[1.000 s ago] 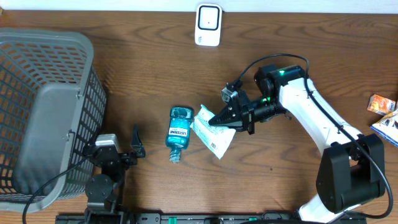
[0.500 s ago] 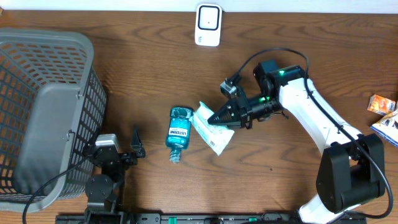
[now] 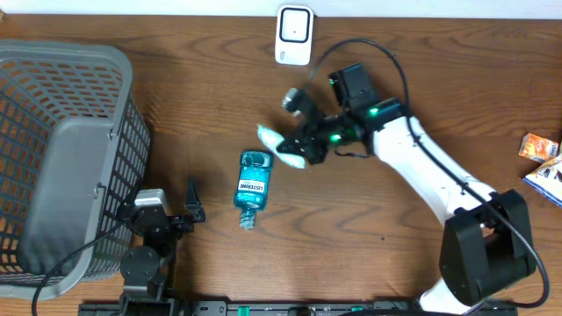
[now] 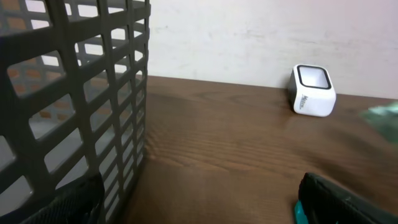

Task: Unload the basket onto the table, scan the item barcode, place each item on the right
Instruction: 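Hold the wipes pack up in front of the white scanner, then carry the wipes pack to the right table edge and release it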

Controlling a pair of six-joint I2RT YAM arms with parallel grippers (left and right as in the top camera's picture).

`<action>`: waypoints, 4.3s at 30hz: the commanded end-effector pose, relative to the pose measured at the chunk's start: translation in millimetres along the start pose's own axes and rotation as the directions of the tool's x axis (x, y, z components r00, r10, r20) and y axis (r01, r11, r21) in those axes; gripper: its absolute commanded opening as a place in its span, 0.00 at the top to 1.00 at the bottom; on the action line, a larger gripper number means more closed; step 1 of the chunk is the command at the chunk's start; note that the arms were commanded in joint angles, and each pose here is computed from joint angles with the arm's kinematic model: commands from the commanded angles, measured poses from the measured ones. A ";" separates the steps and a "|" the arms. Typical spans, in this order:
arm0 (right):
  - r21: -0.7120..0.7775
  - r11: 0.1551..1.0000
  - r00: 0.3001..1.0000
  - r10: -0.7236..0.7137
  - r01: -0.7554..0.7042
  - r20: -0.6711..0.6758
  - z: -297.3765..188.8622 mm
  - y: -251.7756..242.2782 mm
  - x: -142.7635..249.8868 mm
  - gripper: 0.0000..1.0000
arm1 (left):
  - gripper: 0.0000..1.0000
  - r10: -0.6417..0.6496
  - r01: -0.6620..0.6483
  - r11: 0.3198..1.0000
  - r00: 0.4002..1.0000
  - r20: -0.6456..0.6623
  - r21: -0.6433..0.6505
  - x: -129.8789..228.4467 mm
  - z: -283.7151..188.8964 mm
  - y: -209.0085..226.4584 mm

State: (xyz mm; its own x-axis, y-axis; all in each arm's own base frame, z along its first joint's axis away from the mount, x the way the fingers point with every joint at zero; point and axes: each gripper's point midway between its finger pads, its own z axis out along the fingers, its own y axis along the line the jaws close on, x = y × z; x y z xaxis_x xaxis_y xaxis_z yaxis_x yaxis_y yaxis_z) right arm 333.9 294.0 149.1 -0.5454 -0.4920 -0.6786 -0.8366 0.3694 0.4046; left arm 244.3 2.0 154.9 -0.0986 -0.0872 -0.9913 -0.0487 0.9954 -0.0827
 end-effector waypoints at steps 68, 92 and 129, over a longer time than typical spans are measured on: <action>0.857 0.515 0.896 -0.372 -0.019 0.243 2.8 -270.2 -193.7 0.99 | 0.00 -0.004 0.002 1.000 0.999 -0.046 -0.026 16.8 1.2 5.5; 0.949 0.269 0.955 0.282 -0.167 0.088 -151.6 -266.3 -60.2 0.99 | 0.00 -0.004 0.002 1.000 0.999 -0.046 -0.026 16.8 1.2 5.5; 0.296 0.031 0.230 0.709 -0.955 0.667 -351.8 -194.4 52.4 0.01 | 0.00 -0.004 0.002 1.000 0.999 -0.046 -0.026 16.8 1.2 5.5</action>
State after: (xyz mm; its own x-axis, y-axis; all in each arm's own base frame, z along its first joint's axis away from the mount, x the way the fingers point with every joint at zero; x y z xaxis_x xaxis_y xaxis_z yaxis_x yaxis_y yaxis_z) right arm 461.3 -118.3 191.9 -0.7568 0.5978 -0.2642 0.4730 0.7799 0.4098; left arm 244.3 2.0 155.1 -0.0982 -0.0872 -0.9913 -0.0490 0.9954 -0.0827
